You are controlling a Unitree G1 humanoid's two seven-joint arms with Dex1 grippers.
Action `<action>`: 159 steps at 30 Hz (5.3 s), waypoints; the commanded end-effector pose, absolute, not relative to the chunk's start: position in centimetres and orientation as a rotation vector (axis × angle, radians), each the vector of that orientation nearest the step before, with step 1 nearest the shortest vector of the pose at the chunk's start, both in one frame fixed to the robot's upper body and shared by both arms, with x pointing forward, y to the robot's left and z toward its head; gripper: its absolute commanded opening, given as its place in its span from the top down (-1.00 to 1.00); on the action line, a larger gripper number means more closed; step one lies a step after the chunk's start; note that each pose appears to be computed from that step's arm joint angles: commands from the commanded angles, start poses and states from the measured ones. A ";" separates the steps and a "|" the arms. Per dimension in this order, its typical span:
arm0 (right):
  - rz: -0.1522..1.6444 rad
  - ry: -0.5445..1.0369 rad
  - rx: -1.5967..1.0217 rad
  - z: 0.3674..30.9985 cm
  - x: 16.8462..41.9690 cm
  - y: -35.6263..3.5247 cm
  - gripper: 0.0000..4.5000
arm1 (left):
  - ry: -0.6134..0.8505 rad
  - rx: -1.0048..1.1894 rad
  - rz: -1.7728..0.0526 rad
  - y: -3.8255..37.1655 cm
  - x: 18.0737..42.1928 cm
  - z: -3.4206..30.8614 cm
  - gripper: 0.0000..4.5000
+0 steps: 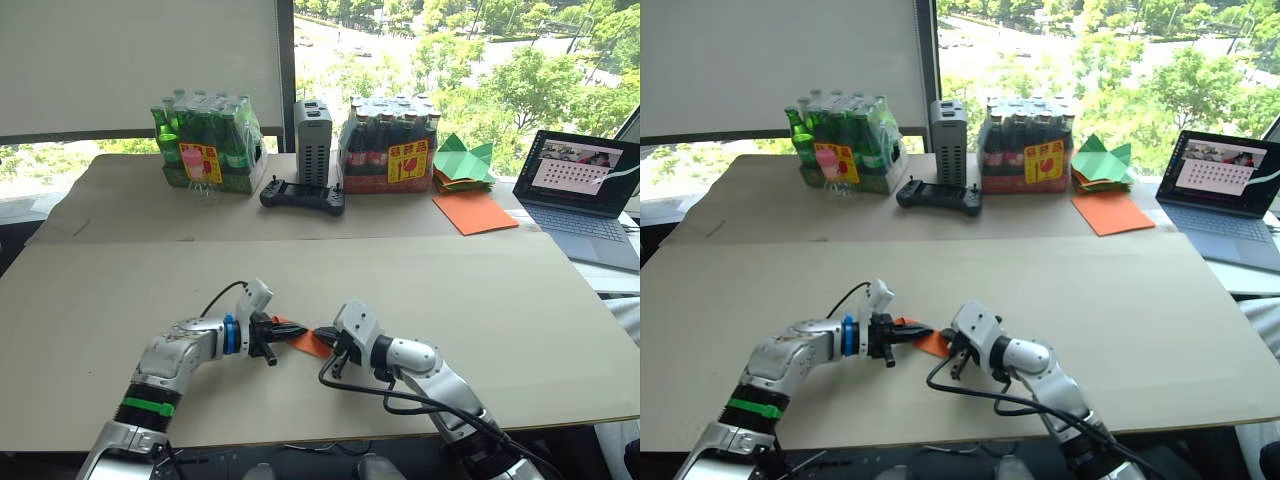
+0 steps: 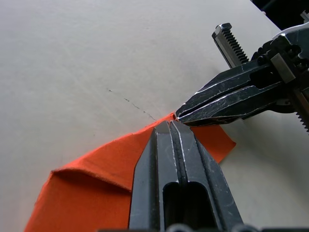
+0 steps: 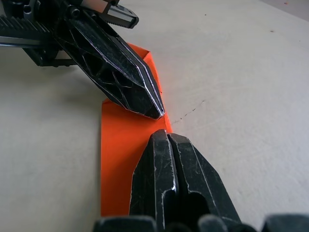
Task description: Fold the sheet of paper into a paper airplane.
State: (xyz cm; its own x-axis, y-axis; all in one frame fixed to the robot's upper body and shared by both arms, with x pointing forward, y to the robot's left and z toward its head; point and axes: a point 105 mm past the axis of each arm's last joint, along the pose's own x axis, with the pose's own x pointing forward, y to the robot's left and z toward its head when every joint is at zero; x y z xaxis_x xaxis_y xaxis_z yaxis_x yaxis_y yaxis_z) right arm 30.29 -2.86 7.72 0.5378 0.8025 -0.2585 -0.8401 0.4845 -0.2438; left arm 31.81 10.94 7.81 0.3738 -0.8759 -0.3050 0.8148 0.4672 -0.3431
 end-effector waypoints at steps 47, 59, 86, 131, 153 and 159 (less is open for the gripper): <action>1.039 -0.138 -0.239 14.4 30.5 -1.9 0.98 | 0.453 -0.132 -0.832 18.2 33.4 7.8 1.00; 1.140 -0.244 -0.330 16.5 29.4 -1.1 0.98 | 0.312 -0.178 -0.931 17.1 32.6 13.8 1.00; 1.208 -0.183 -0.485 14.3 32.1 -1.4 -0.28 | 0.246 0.036 -1.047 18.9 28.3 17.8 1.00; 1.527 -0.148 -0.370 16.7 30.4 2.0 -0.28 | 0.224 -0.016 -0.953 19.0 28.5 17.3 1.00; 1.377 0.016 -0.390 13.8 34.3 1.7 -0.28 | 0.225 -0.027 -0.951 18.6 28.2 17.0 1.00; 1.357 -0.004 -0.443 14.4 35.3 1.9 -0.28 | 0.229 -0.036 -0.955 18.3 28.1 16.8 1.00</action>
State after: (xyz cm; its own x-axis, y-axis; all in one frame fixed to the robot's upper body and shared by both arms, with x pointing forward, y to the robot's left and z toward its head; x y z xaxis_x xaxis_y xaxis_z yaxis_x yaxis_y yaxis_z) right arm 34.94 1.54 12.55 0.2185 0.9303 -0.2945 -0.9566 0.1445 -0.2532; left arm 28.33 18.62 15.98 0.5587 -0.8046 -0.2010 0.7933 0.5892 -0.1534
